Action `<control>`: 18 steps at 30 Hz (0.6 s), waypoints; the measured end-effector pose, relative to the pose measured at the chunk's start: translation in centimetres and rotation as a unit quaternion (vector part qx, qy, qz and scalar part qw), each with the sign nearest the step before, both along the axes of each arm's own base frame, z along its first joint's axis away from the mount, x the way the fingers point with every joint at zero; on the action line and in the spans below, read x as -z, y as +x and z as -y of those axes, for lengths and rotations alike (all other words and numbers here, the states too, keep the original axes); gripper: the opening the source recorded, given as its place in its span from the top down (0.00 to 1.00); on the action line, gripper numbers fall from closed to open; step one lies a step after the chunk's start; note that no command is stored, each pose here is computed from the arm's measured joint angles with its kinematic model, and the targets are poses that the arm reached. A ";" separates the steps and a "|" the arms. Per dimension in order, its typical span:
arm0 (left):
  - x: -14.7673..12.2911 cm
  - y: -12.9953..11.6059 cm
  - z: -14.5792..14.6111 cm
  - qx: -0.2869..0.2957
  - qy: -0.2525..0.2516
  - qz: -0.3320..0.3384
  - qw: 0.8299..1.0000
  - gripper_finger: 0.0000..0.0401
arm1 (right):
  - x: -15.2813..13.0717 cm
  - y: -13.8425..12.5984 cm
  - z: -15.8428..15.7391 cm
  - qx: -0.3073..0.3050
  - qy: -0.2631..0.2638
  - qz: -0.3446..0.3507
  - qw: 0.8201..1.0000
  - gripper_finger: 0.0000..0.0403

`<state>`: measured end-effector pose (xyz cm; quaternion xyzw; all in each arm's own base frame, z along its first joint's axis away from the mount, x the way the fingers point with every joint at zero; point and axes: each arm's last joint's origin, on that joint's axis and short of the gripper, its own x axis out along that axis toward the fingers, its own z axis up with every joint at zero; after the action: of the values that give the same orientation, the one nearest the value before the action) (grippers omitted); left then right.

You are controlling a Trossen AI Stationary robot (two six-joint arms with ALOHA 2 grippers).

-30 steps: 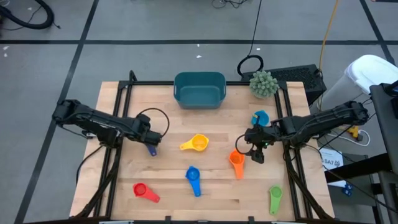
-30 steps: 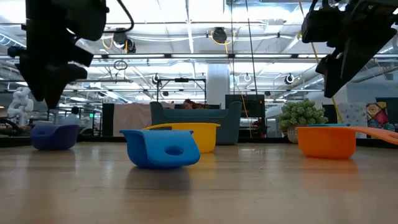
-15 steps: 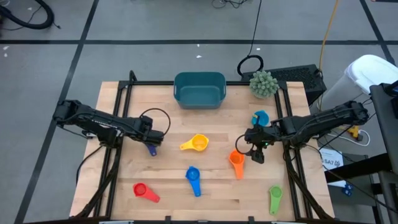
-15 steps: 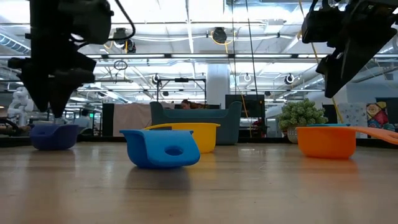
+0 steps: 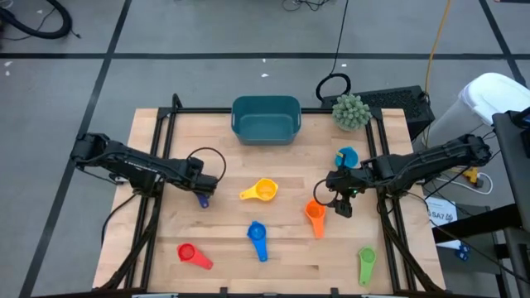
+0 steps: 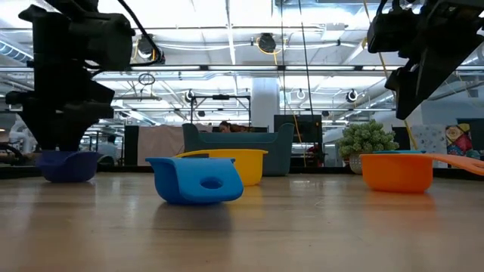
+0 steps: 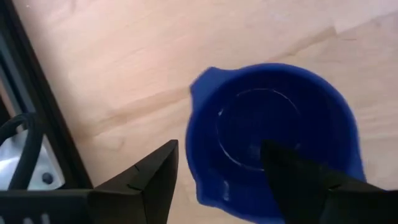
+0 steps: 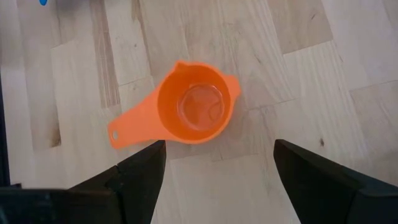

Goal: Nest measuring cups in basket
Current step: Stack the dark blue measuring cup on top of the yellow measuring cup

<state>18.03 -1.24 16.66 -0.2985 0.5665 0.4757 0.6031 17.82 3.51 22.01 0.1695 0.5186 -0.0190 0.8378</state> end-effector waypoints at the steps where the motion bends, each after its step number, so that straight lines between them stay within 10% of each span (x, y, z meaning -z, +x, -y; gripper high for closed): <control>1: 0.1 0.0 -0.1 -0.002 0.000 0.000 1.000 0.43 | 0.0 0.0 0.0 0.000 0.000 0.000 1.000 0.29; 18: 0.4 -0.2 -0.9 0.025 0.000 -0.015 1.000 0.49 | 0.0 0.0 0.0 -0.004 -0.002 0.000 1.000 0.29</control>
<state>17.82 -0.33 16.26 -0.2770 0.5830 0.4649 0.6061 17.81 3.51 21.99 0.1661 0.5189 -0.0167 0.8384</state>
